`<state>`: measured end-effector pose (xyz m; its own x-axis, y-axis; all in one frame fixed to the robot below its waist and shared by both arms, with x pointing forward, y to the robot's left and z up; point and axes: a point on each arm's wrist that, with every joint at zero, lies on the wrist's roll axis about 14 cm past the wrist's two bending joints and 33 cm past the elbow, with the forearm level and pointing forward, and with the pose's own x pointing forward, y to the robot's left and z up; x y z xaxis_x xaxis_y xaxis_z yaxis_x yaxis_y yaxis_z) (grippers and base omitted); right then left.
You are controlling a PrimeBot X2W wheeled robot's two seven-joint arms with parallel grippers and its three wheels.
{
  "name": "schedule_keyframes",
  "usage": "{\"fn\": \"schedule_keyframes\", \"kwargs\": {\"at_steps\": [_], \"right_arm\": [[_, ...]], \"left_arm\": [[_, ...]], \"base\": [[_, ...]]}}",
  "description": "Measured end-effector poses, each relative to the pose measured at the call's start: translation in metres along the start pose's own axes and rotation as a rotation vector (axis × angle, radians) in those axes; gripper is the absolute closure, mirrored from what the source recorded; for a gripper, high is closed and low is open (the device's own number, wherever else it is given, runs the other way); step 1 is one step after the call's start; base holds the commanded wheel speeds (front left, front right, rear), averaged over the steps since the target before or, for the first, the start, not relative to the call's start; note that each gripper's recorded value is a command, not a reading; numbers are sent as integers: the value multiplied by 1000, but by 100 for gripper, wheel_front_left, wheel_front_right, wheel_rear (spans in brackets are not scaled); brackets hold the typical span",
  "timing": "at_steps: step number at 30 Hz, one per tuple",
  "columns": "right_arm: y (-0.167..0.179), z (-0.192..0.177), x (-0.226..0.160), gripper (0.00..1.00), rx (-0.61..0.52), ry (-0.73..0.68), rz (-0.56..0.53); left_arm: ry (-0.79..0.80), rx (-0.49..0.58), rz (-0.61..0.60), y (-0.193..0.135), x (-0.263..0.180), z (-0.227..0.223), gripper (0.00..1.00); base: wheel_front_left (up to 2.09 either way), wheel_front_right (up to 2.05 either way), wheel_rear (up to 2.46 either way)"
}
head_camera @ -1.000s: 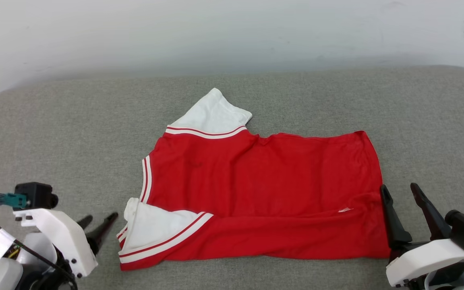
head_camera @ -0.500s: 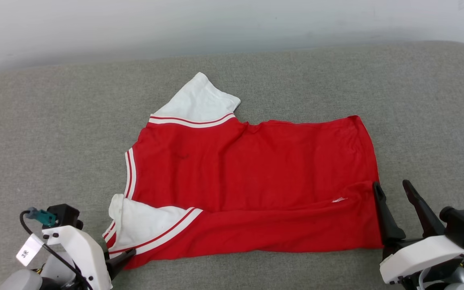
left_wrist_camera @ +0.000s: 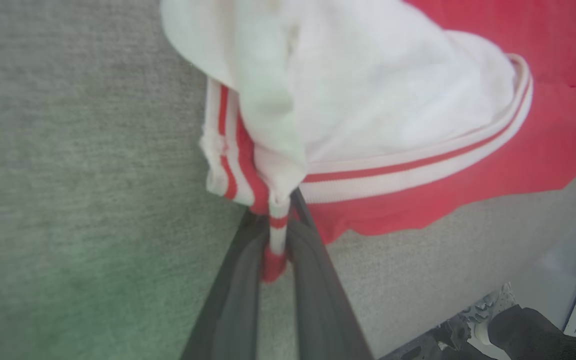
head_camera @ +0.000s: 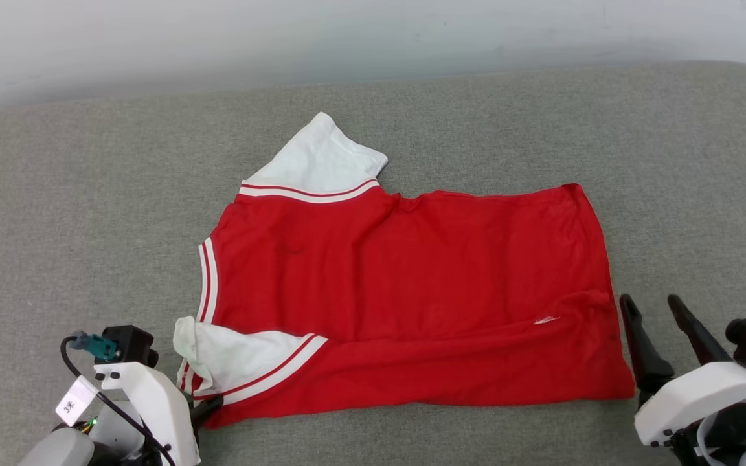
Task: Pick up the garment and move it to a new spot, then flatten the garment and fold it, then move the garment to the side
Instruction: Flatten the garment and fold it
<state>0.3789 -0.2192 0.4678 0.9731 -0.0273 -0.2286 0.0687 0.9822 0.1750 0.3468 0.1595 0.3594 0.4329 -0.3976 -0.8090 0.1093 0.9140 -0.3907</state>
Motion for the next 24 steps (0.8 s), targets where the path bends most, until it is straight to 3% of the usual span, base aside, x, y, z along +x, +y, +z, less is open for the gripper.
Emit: {"fn": "schedule_keyframes", "kwargs": {"at_steps": [12,22,23,24], "right_arm": [[-13,-59,-14,0,5,507,16],[0,-107,-9,0,6,775,72],[1,-112,-10,3,8,799,77],[3,-116,-10,56,8,815,80]], "left_arm": [[-195,63,21,-4,-23,35,100],[-266,76,15,-12,-30,49,100],[-264,72,16,-11,-30,48,100],[-264,69,16,-11,-30,47,100]], "base": [[0,0,0],[0,0,0],[0,0,0],[0,0,0]]}}
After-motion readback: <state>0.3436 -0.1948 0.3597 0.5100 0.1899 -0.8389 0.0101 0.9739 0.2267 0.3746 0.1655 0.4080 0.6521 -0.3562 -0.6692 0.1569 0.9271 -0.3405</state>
